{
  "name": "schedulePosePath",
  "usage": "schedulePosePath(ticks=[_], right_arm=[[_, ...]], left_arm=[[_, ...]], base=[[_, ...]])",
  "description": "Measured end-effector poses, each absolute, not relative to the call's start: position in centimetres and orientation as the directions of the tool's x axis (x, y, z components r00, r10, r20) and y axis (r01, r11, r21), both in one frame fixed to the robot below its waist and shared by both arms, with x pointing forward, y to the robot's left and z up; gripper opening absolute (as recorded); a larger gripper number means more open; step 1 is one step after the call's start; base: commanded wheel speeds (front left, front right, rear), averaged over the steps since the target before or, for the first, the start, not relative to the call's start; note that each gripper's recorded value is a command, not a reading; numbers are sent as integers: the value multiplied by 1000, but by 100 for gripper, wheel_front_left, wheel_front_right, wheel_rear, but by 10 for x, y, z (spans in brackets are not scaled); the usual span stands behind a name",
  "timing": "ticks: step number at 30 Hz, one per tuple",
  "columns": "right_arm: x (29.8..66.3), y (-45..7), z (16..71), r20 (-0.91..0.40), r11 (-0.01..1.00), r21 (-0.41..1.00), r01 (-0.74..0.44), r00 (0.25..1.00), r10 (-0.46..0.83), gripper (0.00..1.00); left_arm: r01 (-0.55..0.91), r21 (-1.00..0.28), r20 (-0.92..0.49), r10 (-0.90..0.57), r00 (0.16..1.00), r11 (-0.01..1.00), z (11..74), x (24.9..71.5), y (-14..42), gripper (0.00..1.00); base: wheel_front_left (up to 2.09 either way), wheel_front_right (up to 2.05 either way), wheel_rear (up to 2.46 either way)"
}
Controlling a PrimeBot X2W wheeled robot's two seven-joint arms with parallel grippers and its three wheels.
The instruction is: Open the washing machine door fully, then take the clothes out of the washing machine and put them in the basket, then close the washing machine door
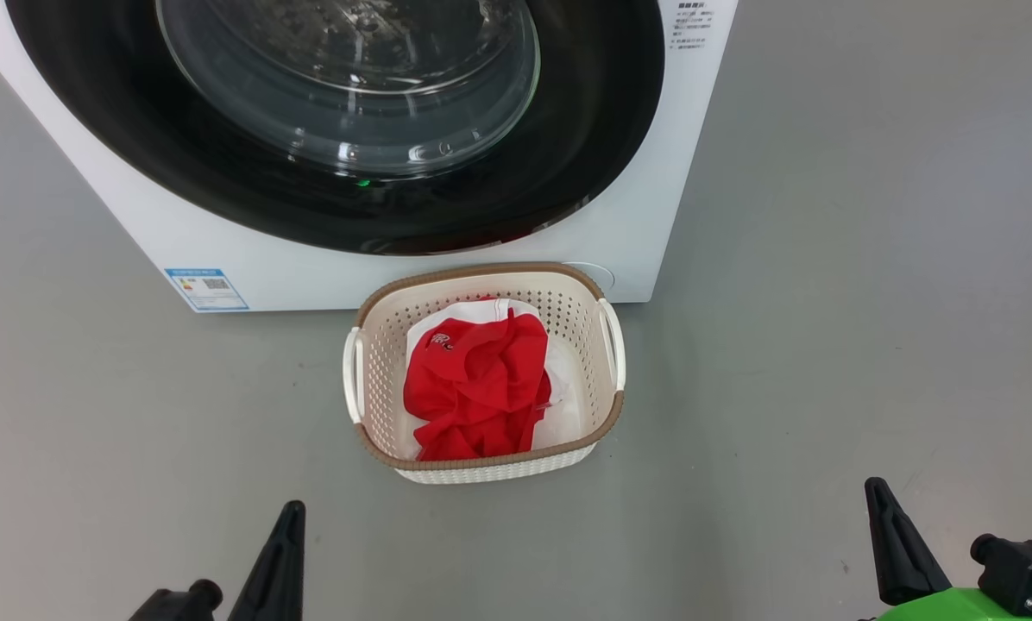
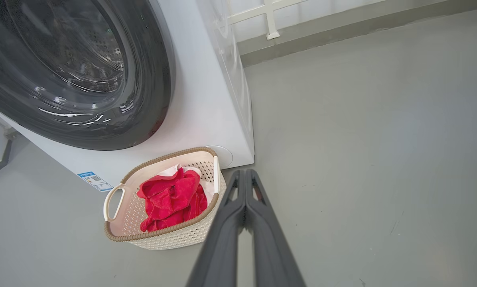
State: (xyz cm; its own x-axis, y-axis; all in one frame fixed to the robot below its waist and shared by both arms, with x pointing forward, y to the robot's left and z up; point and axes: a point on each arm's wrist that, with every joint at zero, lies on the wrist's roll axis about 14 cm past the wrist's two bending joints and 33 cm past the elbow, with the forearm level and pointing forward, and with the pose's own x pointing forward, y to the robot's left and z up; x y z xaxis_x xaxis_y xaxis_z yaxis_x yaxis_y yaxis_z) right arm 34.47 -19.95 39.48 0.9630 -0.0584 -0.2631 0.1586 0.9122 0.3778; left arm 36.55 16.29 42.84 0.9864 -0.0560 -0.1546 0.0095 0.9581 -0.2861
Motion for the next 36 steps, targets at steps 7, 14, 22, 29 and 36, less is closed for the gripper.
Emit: schedulePosePath(ticks=[7, 14, 22, 29, 36], right_arm=[[344, -201, 397, -263, 886, 427, 181, 962, -70, 0], [343, -203, 397, -272, 854, 478, 205, 959, -77, 0], [344, -204, 400, -272, 815, 535, 225, 958, -86, 0], [344, -205, 402, -274, 773, 587, 241, 957, -90, 0], [346, -206, 405, -272, 728, 638, 252, 958, -93, 0]], left_arm=[[-12, -344, -149, -42, 988, 939, 431, 365, 165, 0], [-40, -414, -154, -27, 988, 909, 432, 365, 167, 0], [-65, -481, -162, -16, 987, 874, 432, 364, 171, 0], [-84, -536, -166, -8, 986, 840, 434, 364, 173, 0], [-102, -596, -168, 1, 986, 797, 435, 364, 175, 0]], base=[[0, 0, 0], [0, 0, 0], [0, 0, 0], [0, 0, 0], [0, 0, 0]])
